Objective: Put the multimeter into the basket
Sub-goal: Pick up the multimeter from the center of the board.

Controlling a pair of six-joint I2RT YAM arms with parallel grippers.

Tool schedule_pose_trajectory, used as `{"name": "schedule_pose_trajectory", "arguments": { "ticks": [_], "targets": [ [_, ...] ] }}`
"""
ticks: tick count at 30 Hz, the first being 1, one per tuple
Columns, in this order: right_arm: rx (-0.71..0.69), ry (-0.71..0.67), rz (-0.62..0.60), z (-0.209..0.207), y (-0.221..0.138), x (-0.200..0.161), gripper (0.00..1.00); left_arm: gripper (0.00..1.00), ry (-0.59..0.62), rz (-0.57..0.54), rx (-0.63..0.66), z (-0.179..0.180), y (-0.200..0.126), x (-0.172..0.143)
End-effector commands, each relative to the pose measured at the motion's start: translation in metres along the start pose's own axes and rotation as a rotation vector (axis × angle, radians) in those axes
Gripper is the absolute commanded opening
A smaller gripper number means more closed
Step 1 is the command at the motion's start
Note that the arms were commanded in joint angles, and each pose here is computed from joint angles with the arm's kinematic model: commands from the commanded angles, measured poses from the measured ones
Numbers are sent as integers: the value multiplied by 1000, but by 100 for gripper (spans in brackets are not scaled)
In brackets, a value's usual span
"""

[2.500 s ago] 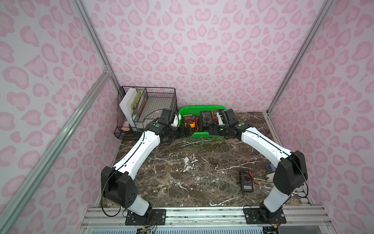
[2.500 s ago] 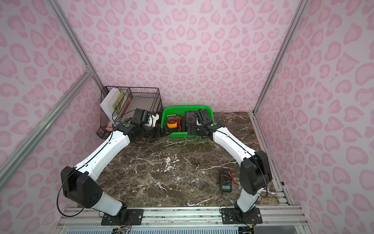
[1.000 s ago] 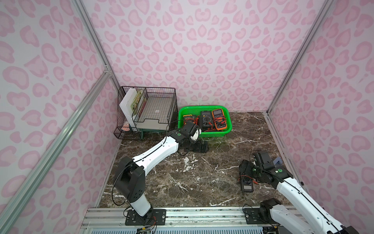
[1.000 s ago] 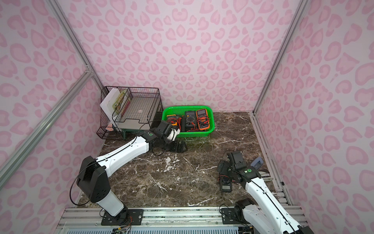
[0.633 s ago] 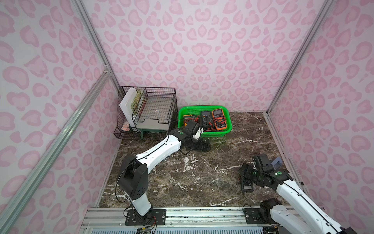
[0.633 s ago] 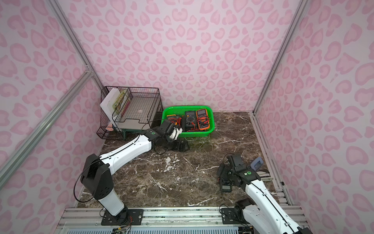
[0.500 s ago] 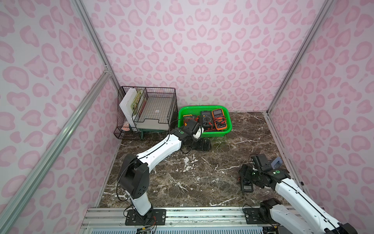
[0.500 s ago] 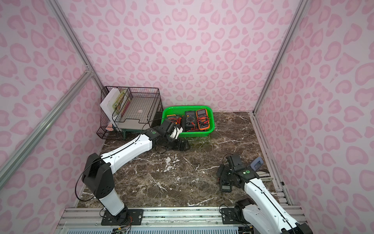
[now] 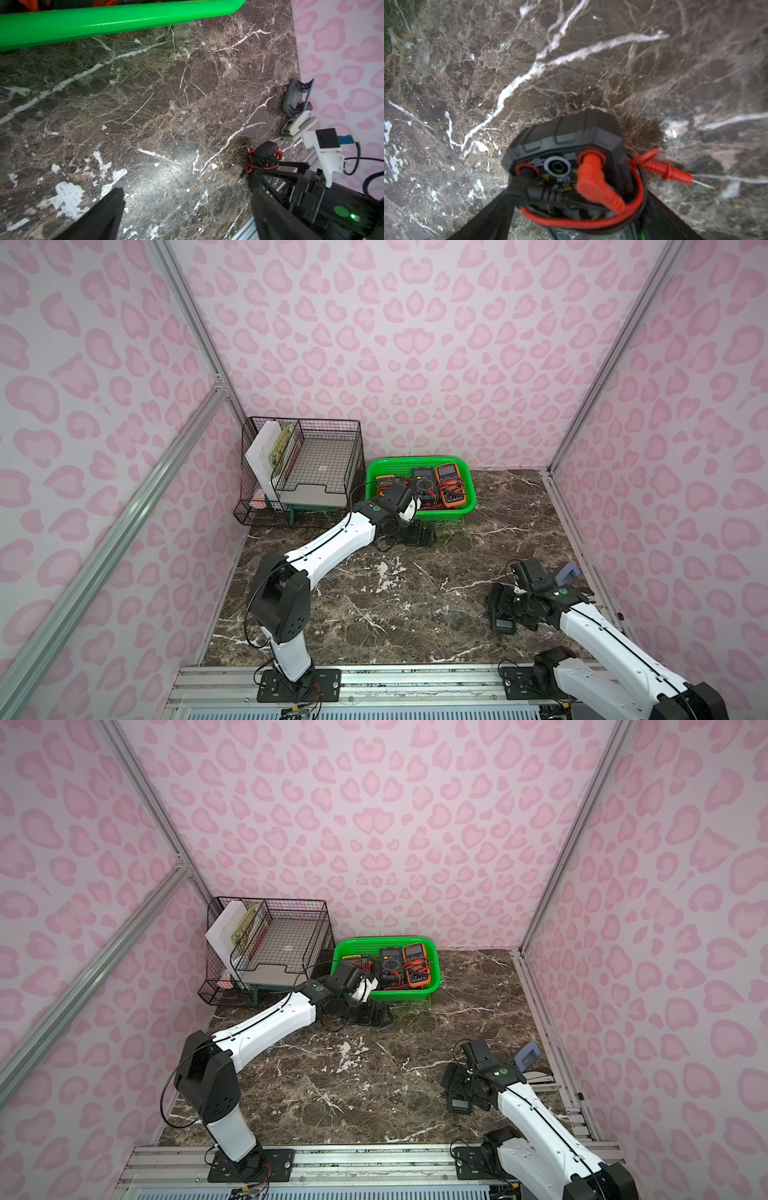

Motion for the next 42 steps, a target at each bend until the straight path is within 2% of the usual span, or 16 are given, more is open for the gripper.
{"name": "schedule_pose_trajectory", "arguments": {
  "ticks": [1,10,18,22,32,42],
  "targets": [
    [-1,4,7,2,2,0,93,99,8,-8,-13,-3,0,3],
    [-70,-24,37,-2,11,-2,81,99,9,-14,-9,-4,-3,5],
    [-57,-49,44,8,9,2,60,99,5,-31,-12,-7,-9,8],
    [-28,-57,16,16,2,7,54,99,6,-49,-4,-9,-17,11],
    [48,-76,-55,39,-17,23,51,99,3,-103,34,-10,-37,22],
    [156,-129,-158,67,-39,42,51,99,-55,-148,53,1,-58,32]
  ]
}}
Point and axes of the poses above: each gripper's point midway between its finger pads, its own y axis out along the fingers, its own z axis along the line the jaws close on, x = y × z, the point moved 6 cm from there along -y, back along the fingers, and after that the axes turned 6 degrees about y, right-handed, at the moved point
